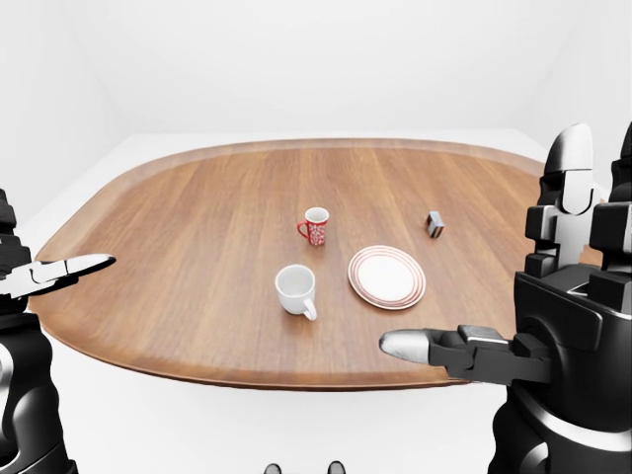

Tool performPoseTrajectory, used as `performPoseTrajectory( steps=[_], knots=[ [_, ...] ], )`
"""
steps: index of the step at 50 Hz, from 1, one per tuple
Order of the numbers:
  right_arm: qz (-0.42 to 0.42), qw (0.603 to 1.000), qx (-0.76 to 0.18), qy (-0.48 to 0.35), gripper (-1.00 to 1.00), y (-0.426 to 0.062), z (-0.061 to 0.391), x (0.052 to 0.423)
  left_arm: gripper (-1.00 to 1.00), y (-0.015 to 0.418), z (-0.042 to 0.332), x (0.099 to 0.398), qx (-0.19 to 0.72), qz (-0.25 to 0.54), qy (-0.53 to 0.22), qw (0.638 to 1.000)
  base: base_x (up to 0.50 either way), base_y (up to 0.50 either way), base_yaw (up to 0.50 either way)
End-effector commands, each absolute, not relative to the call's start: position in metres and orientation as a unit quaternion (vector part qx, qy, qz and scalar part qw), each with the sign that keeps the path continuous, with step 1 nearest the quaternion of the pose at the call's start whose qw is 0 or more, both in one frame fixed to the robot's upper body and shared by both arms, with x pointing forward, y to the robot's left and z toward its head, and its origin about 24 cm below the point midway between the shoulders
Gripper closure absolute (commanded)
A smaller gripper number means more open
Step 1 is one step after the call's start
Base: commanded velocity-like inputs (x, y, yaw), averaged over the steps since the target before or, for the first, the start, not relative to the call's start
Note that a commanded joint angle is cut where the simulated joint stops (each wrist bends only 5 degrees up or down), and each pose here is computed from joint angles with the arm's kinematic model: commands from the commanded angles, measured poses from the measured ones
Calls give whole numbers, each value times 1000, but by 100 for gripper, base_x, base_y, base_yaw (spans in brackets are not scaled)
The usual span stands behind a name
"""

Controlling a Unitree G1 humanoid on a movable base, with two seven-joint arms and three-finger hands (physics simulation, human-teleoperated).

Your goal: Put the white mug on the plate.

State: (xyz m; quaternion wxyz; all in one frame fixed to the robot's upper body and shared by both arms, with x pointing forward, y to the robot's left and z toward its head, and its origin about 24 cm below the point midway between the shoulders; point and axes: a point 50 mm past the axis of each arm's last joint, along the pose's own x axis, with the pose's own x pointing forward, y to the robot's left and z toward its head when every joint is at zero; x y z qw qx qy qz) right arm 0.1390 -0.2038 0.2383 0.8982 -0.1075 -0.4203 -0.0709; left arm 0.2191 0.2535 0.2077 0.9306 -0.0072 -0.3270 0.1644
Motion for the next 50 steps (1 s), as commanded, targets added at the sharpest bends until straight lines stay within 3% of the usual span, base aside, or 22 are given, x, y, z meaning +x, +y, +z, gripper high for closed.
performPoseTrajectory(
  steps=[1,33,38,44,50],
  knots=[
    [-59,896,-101,-428,-100,-199,240,141,-100,247,191,224,-17,154,-292,944,37,0,0],
    [-61,898,-116,-420,-100,-197,237,142,-100,247,191,224,-16,153,-291,944,37,0,0],
    [-43,894,-131,-425,-100,-187,239,146,-100,246,189,225,-16,153,-288,945,0,0,0],
    [5,860,-199,-471,-100,-162,255,152,-100,246,188,226,-15,152,-286,946,0,0,0],
    [93,781,-351,-508,-100,-116,274,170,-100,246,189,225,-16,152,-288,945,0,0,0]
  ],
)
